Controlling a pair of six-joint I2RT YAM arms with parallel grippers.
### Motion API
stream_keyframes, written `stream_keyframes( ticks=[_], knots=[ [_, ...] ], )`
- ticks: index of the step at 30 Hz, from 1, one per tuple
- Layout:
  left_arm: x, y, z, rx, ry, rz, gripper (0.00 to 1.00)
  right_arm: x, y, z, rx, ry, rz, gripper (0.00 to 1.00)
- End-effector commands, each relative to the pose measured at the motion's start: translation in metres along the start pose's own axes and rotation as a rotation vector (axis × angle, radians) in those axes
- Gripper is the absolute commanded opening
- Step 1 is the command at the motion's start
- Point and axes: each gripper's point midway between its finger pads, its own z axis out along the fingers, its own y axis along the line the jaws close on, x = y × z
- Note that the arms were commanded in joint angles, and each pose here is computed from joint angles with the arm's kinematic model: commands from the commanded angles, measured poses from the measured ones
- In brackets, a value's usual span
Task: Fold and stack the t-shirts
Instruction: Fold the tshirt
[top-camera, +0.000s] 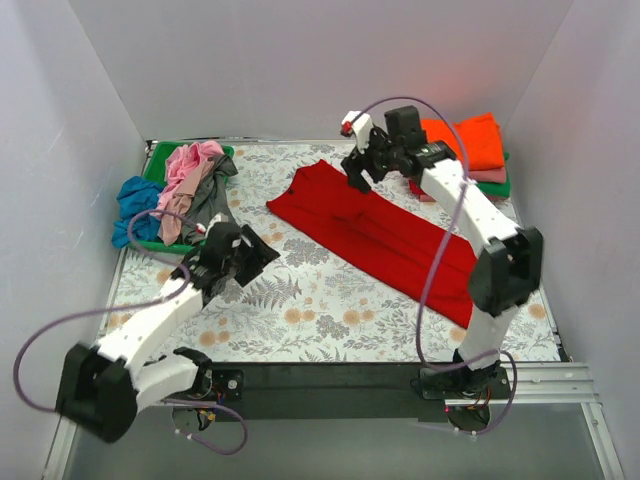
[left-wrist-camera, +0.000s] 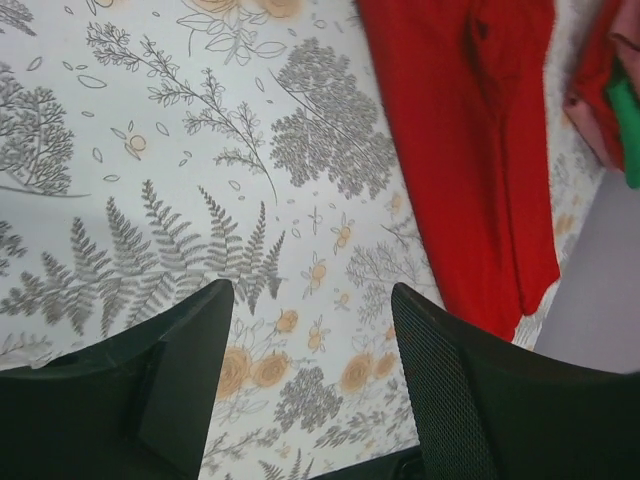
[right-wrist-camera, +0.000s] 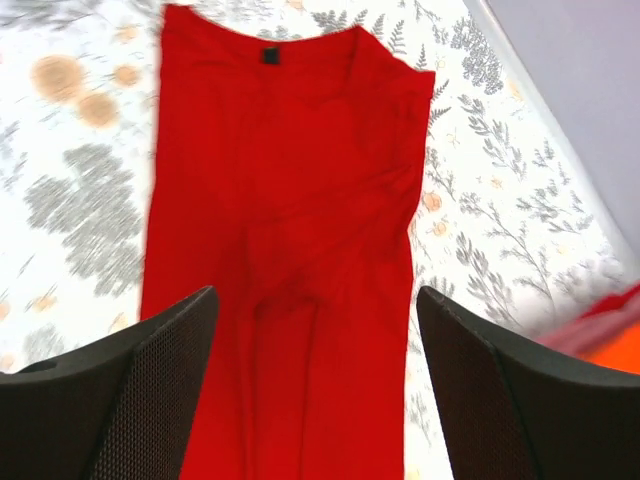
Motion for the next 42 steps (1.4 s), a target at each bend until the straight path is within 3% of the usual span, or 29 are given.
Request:
stream_keyframes(
  ticks=[1, 3, 4, 5, 7, 11, 17, 22, 23, 26, 30, 31, 32, 33, 34, 35, 36, 39, 41, 42],
  knots=[
    [-0.013, -0.022, 0.043, -0.052, 0.009, -0.136, 0.62, 0.003, 0.034, -0.064, -0.06, -0.044, -0.126, 0.87],
    [-0.023, -0.034, 0.065, -0.08, 0.004, -0.155, 0.61, 0.045, 0.046, -0.077, -0.061, 0.017, -0.095, 0.87],
    [-0.015, -0.022, 0.086, -0.14, 0.033, -0.162, 0.6, 0.041, 0.05, -0.102, -0.033, -0.018, -0.104, 0.87],
    [-0.024, -0.035, 0.094, -0.118, 0.019, -0.168, 0.59, 0.05, 0.052, -0.111, -0.03, -0.021, -0.092, 0.88],
    [-0.031, -0.033, 0.12, -0.159, -0.013, -0.156, 0.57, 0.102, 0.061, -0.13, -0.023, 0.019, -0.007, 0.88],
    [-0.036, -0.02, 0.157, -0.254, -0.029, -0.127, 0.52, 0.133, 0.074, -0.157, 0.004, -0.004, 0.064, 0.88],
    [-0.033, 0.005, 0.205, -0.386, -0.006, -0.082, 0.42, 0.137, 0.081, -0.187, 0.055, -0.105, 0.075, 0.92],
    [-0.042, 0.005, 0.227, -0.417, 0.016, -0.041, 0.19, 0.133, 0.081, -0.198, 0.068, -0.149, 0.078, 0.92],
    [-0.045, 0.011, 0.23, -0.432, 0.023, -0.043, 0.08, 0.133, 0.082, -0.199, 0.067, -0.148, 0.079, 0.92],
    [-0.062, 0.02, 0.235, -0.447, 0.03, -0.023, 0.0, 0.132, 0.083, -0.202, 0.069, -0.143, 0.058, 0.92],
    [-0.103, 0.009, 0.246, -0.382, 0.028, 0.058, 0.0, 0.149, 0.094, -0.201, 0.016, -0.072, 0.038, 0.92],
    [-0.108, 0.023, 0.253, -0.413, 0.063, 0.08, 0.0, 0.153, 0.096, -0.2, 0.004, -0.062, 0.041, 0.92],
    [-0.129, 0.002, 0.26, -0.367, 0.047, 0.09, 0.0, 0.156, 0.099, -0.198, -0.01, -0.055, 0.042, 0.91],
    [-0.135, -0.007, 0.265, -0.334, 0.074, 0.104, 0.01, 0.162, 0.102, -0.196, -0.025, -0.041, 0.052, 0.91],
    [-0.131, 0.011, 0.273, -0.365, 0.136, 0.121, 0.03, 0.166, 0.106, -0.195, -0.043, -0.028, 0.052, 0.91],
    [-0.148, -0.015, 0.274, -0.296, 0.127, 0.145, 0.06, 0.169, 0.111, -0.194, -0.061, -0.019, 0.049, 0.9],
    [-0.14, -0.028, 0.272, -0.215, 0.199, 0.159, 0.16, 0.172, 0.115, -0.192, -0.083, -0.009, 0.041, 0.9],
    [-0.143, -0.056, 0.254, -0.082, 0.226, 0.235, 0.41, 0.187, 0.143, -0.187, -0.215, 0.05, -0.017, 0.9],
    [-0.16, -0.087, 0.218, 0.004, 0.156, 0.293, 0.52, 0.199, 0.159, -0.183, -0.293, 0.08, -0.122, 0.9],
    [-0.155, -0.081, 0.211, 0.01, 0.145, 0.309, 0.55, 0.211, 0.164, -0.18, -0.309, 0.109, -0.144, 0.9]
  ],
)
